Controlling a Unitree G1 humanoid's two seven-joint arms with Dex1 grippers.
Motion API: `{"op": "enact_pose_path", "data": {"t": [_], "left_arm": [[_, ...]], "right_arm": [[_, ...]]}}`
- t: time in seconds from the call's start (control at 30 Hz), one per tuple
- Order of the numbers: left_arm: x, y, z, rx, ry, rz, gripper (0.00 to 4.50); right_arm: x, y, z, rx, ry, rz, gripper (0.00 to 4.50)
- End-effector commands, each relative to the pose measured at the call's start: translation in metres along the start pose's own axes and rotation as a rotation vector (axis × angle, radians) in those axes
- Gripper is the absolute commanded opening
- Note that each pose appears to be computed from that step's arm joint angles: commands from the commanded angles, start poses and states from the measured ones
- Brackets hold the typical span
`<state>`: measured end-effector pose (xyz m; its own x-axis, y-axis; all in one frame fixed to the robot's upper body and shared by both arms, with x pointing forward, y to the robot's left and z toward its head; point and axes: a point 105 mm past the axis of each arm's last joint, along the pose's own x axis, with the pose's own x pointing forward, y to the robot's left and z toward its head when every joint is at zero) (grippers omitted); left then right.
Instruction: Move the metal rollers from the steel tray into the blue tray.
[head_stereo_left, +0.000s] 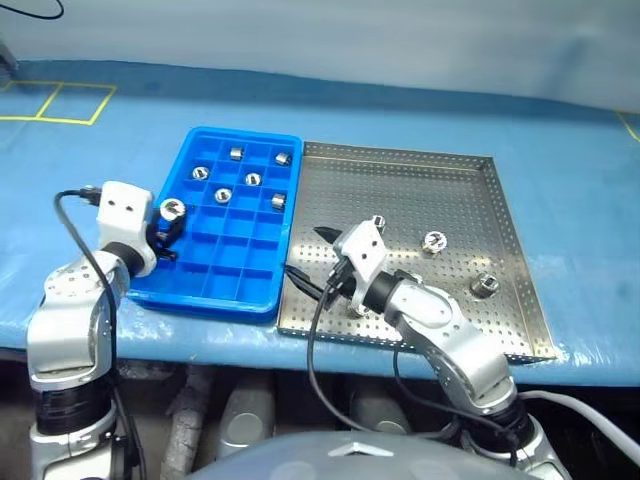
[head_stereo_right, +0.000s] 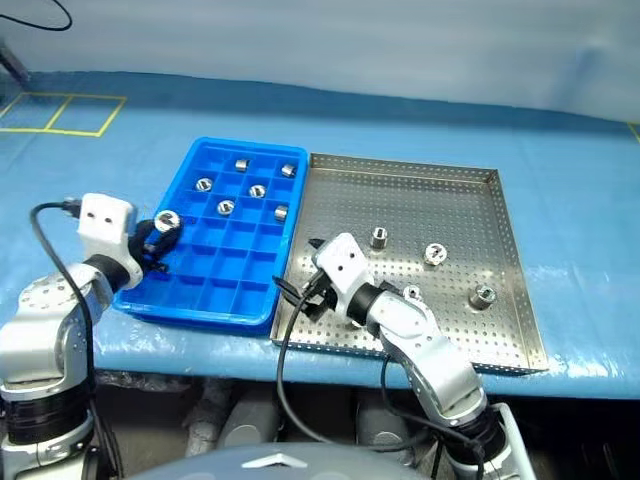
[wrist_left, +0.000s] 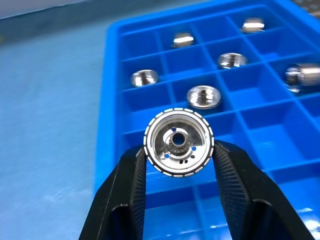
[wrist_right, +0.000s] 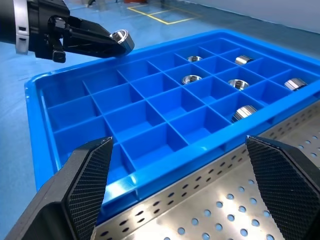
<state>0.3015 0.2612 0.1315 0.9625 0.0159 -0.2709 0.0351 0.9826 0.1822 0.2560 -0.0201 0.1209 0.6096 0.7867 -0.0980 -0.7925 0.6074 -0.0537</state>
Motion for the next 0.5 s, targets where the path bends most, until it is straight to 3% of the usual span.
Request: {"op": "enact_pose_path", "data": {"t": [0.03,0.33,0.5], "left_arm": [[0.001,0.010,0.010,-0.006,-0.045,0.070,1.70],[0.035,-0.011,0.022,-0.026,-0.077,-0.013,1.70],[0.046,-0.020,0.014,0.002,-0.012,-0.051,1.70]], "right_arm": [[0.000,0.002,0.010,-0.023,-0.045,0.016,4.50],[-0.005,0.001,0.007,-0.005,-0.043,-0.018,4.50],[-0.009,-0.001,0.006,0.003,-0.042,-0.055,4.50]]}}
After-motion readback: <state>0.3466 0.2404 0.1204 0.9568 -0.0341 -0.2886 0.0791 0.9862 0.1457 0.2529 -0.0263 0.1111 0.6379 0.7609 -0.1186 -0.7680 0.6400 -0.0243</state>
